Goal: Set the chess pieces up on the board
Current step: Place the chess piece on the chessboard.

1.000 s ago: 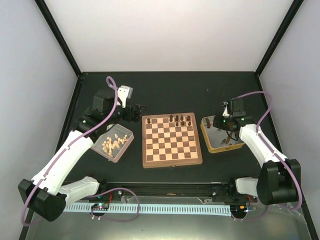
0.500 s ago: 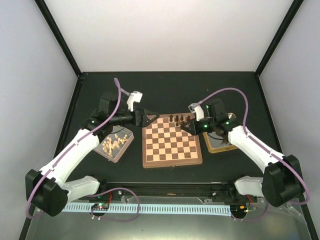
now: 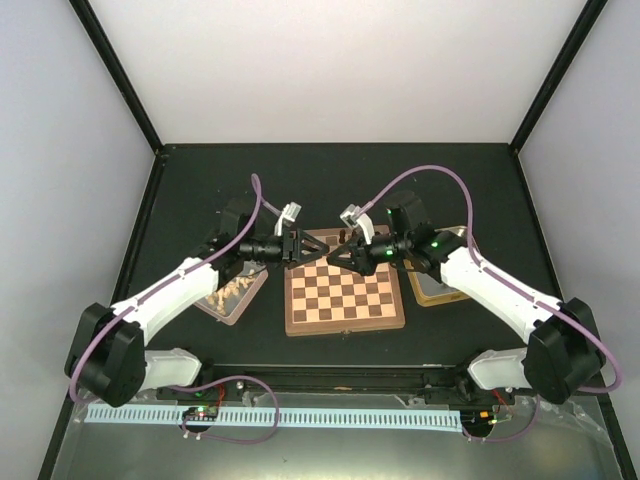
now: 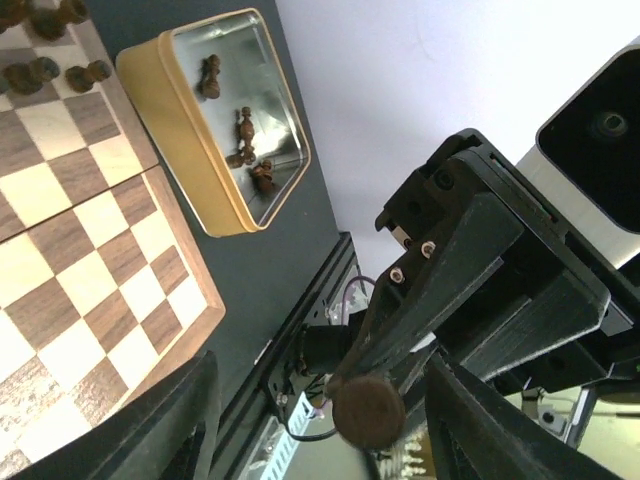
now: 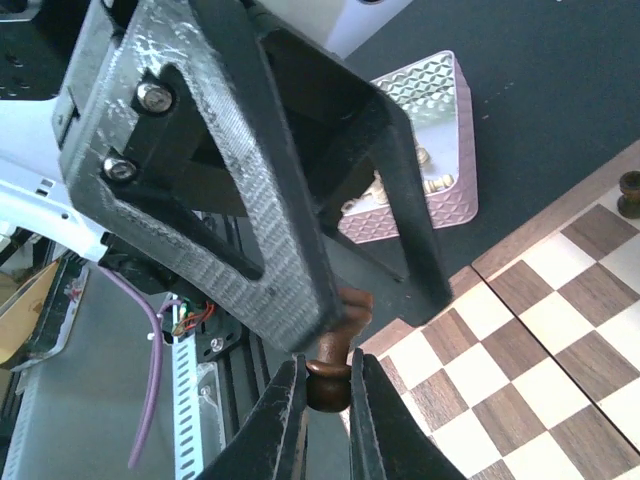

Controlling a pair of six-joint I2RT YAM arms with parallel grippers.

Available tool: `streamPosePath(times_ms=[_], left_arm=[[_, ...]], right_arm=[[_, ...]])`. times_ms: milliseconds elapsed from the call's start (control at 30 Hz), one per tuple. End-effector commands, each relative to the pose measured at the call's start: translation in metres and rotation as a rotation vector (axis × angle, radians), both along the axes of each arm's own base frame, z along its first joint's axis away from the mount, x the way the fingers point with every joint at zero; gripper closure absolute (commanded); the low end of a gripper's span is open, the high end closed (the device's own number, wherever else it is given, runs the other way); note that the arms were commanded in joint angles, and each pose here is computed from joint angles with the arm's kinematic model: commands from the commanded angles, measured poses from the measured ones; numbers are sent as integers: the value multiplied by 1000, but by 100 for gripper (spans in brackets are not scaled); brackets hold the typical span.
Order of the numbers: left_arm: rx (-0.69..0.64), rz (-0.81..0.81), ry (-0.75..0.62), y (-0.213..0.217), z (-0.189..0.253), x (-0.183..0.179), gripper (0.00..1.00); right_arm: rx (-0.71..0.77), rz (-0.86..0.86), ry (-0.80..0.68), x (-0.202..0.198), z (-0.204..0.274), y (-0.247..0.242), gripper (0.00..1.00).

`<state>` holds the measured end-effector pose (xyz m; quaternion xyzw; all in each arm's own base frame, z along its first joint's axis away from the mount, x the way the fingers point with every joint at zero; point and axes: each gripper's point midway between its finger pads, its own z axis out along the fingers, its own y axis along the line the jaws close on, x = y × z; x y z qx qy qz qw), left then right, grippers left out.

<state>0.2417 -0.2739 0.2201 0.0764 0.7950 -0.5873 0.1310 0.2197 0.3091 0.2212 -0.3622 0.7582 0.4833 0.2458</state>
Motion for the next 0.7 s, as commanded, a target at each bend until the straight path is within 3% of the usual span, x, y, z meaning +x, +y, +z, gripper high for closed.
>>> streamPosePath(times_ms=[0, 200, 400, 667], left_arm=[[-98, -56, 18, -11, 21, -4, 47], [-101, -68, 76, -16, 6, -5, 70], [-108, -71, 83, -17, 6, -7, 82], [-130, -23, 119, -16, 15, -3, 89]], right_arm=[[36, 46, -41, -2, 12, 9, 98], [27, 28, -36, 2, 9, 11, 98], [12, -24, -25, 12, 5, 11, 96], [108, -90, 18, 6, 18, 7, 69]])
